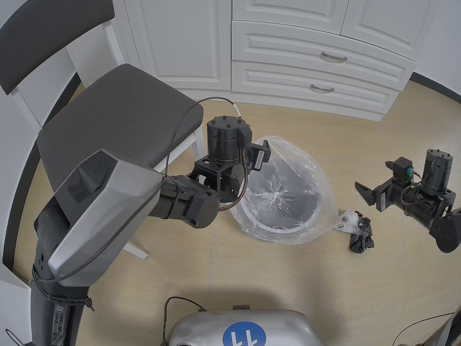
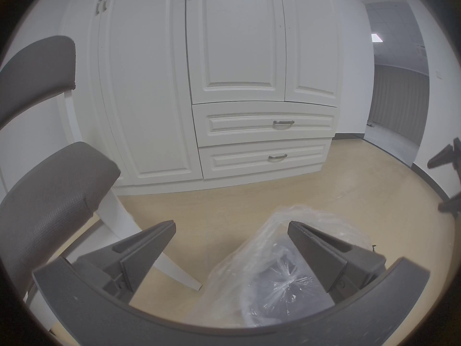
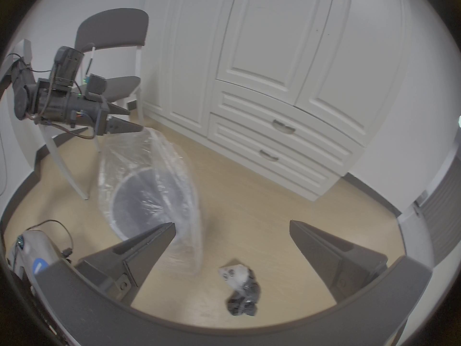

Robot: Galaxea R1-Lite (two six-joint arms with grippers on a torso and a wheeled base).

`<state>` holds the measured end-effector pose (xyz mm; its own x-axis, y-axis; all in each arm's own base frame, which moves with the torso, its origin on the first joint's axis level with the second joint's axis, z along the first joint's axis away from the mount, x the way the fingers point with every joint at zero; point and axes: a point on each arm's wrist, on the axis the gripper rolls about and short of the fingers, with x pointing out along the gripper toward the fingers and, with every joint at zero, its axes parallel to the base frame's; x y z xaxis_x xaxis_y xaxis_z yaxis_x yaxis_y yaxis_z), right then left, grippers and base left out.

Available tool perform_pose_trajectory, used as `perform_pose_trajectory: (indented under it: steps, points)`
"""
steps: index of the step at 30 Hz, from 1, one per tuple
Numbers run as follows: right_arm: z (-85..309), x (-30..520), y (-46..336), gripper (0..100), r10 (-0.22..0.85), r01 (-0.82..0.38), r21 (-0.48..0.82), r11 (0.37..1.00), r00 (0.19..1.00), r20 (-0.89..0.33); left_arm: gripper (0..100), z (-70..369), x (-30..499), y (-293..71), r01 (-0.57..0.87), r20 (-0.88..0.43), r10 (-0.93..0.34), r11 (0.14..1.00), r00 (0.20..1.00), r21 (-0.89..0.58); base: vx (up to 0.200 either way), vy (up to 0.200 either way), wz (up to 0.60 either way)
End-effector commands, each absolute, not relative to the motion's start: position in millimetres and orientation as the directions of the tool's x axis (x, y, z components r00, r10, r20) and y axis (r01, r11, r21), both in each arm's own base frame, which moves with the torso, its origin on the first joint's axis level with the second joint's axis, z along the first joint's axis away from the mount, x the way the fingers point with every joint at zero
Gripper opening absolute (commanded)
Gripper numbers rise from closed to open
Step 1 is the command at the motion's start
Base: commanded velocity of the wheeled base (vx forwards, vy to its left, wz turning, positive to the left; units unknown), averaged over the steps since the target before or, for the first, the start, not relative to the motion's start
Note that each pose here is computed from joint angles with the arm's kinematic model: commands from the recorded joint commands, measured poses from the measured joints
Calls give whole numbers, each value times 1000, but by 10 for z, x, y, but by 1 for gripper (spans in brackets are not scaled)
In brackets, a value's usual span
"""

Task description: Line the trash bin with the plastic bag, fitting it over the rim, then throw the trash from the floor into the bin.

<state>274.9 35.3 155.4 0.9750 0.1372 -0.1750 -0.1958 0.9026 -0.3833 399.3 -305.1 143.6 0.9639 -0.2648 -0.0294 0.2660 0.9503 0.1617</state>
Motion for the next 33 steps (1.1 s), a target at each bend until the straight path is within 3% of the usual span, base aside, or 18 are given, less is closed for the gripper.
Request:
perform_pose_trajectory:
  steps: [1,6,10,16,22,33]
  points:
    - [1271,2813,668,100,222,-314,-363,877,936,-273,100,1377,3989,-2905,246,-42,-242,956,969,157,0,0,0]
    - [995,2862,907,100,264,-395,-364,844,895,-360,100,1328,4035,-2874,237,-48,-232,958,972,159,0,0,0]
    - [775,3033,1066,100,195,-350,-397,848,904,-380,100,1311,4065,-2829,227,-51,-221,961,974,157,0,0,0]
    - [488,3546,1287,100,142,-216,-410,886,969,-203,100,1134,4002,-2768,239,-112,-223,956,968,168,0,0,0]
    - [315,3908,1479,100,80,-129,-378,917,987,-142,100,1012,3938,-2743,294,-155,-268,939,951,178,0,0,0]
    - [640,4443,1654,100,-51,67,-165,984,994,99,100,801,3937,-2725,306,-220,-259,926,940,219,0,0,0]
